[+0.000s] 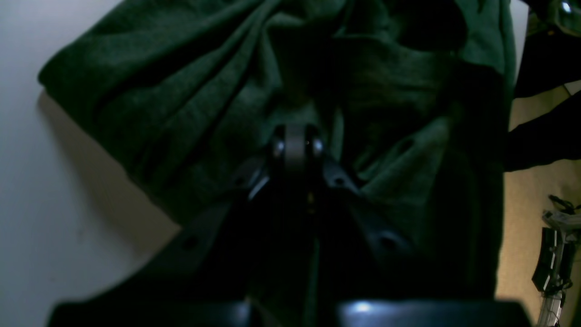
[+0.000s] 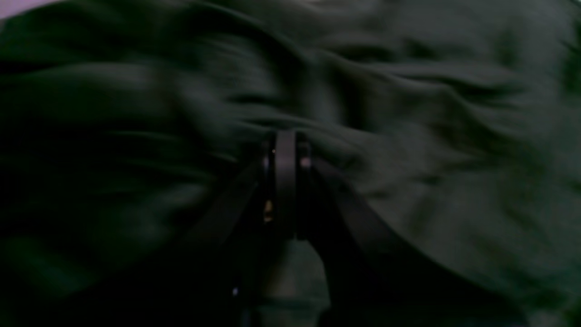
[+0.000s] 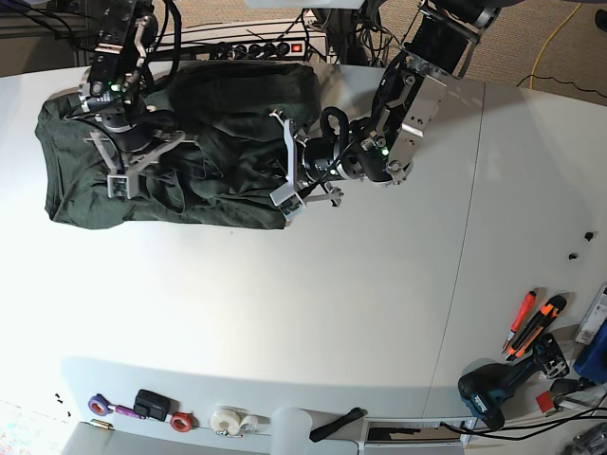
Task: Layout the t-shirt on the table in an organized manner, then fold the t-shirt properly
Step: 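Grasp the shirt end with the right gripper while the left holds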
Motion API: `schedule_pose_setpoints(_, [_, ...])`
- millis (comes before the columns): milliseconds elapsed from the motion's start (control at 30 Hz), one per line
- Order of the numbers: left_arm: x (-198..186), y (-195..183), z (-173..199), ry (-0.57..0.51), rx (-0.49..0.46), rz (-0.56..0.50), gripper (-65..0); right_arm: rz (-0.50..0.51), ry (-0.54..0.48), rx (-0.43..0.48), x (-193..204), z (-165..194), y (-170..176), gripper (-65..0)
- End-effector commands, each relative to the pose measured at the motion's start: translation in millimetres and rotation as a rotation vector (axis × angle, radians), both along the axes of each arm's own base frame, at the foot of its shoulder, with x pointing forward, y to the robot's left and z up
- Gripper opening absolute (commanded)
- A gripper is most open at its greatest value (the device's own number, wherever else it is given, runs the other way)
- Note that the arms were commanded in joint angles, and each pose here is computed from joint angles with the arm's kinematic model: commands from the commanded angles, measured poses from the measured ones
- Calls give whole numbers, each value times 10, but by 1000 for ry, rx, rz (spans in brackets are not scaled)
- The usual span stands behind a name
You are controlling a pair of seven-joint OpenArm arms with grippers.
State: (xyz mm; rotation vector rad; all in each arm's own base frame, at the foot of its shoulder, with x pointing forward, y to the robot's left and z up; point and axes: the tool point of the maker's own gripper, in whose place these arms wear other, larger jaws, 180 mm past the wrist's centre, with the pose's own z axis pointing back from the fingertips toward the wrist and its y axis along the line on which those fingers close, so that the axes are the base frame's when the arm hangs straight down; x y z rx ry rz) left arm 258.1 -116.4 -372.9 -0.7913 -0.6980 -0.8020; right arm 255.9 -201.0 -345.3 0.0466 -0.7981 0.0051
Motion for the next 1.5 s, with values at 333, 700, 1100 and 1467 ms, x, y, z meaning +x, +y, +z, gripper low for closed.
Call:
schedule_pose_setpoints(333, [132, -31, 126, -50, -11, 23, -650, 207, -112, 290, -37, 200, 817, -650])
schedule_pose_setpoints(700, [133, -27, 123, -50, -9, 23, -650, 92, 63, 137, -54, -329, 435, -650])
schedule_pose_setpoints(1100, [202, -31, 174, -95, -22, 38, -650, -9, 107, 14, -118, -349, -48, -650])
schedule_pose_setpoints(1467, [316, -401, 735, -115, -229, -22, -650, 56, 129, 58, -157, -367, 92, -650])
